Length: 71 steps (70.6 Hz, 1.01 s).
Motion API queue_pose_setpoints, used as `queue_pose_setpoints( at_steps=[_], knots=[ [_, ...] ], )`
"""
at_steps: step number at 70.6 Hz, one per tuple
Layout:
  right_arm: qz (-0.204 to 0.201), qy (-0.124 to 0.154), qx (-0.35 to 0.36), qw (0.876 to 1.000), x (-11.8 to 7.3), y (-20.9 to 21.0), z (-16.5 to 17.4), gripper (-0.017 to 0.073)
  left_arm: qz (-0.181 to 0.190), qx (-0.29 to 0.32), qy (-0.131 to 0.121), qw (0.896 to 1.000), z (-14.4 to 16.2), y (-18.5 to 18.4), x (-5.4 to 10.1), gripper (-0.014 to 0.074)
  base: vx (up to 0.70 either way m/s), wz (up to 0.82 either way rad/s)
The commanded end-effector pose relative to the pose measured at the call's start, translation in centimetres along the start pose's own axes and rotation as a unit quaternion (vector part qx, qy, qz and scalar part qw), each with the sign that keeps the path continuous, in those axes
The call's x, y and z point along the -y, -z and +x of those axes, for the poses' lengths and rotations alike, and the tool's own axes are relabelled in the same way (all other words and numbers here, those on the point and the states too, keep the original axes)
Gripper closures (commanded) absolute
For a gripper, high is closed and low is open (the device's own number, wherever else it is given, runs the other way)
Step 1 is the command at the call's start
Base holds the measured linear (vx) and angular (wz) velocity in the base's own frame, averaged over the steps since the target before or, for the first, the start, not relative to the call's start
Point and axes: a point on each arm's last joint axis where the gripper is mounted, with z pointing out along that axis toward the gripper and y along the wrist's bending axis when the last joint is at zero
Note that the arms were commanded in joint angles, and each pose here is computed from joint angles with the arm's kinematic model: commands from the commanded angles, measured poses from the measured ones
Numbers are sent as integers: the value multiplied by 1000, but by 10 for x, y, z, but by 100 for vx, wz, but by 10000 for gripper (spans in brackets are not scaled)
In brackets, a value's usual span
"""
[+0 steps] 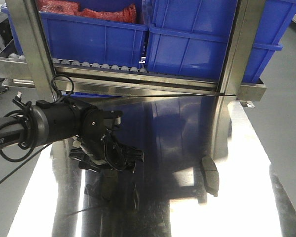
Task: Move and align brake pads A on conveyor
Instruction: 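Lower the left gripper onto the brake pad nearest it and close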
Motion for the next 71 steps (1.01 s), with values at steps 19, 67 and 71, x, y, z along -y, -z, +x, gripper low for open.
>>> queue_pose_setpoints(
  at_steps=[19,67,71],
  knots=[
    [1,2,46,999,0,3,-15,568,2,3,3,1000,-4,5,5,52,0,0],
    [1,2,46,999,0,3,-15,568,-7,-15,-7,1000,0,6,4,379,0,0],
    [1,2,46,999,0,3,-15,568,-11,-13,-12,1000,-1,6,3,410,0,0]
  ],
)
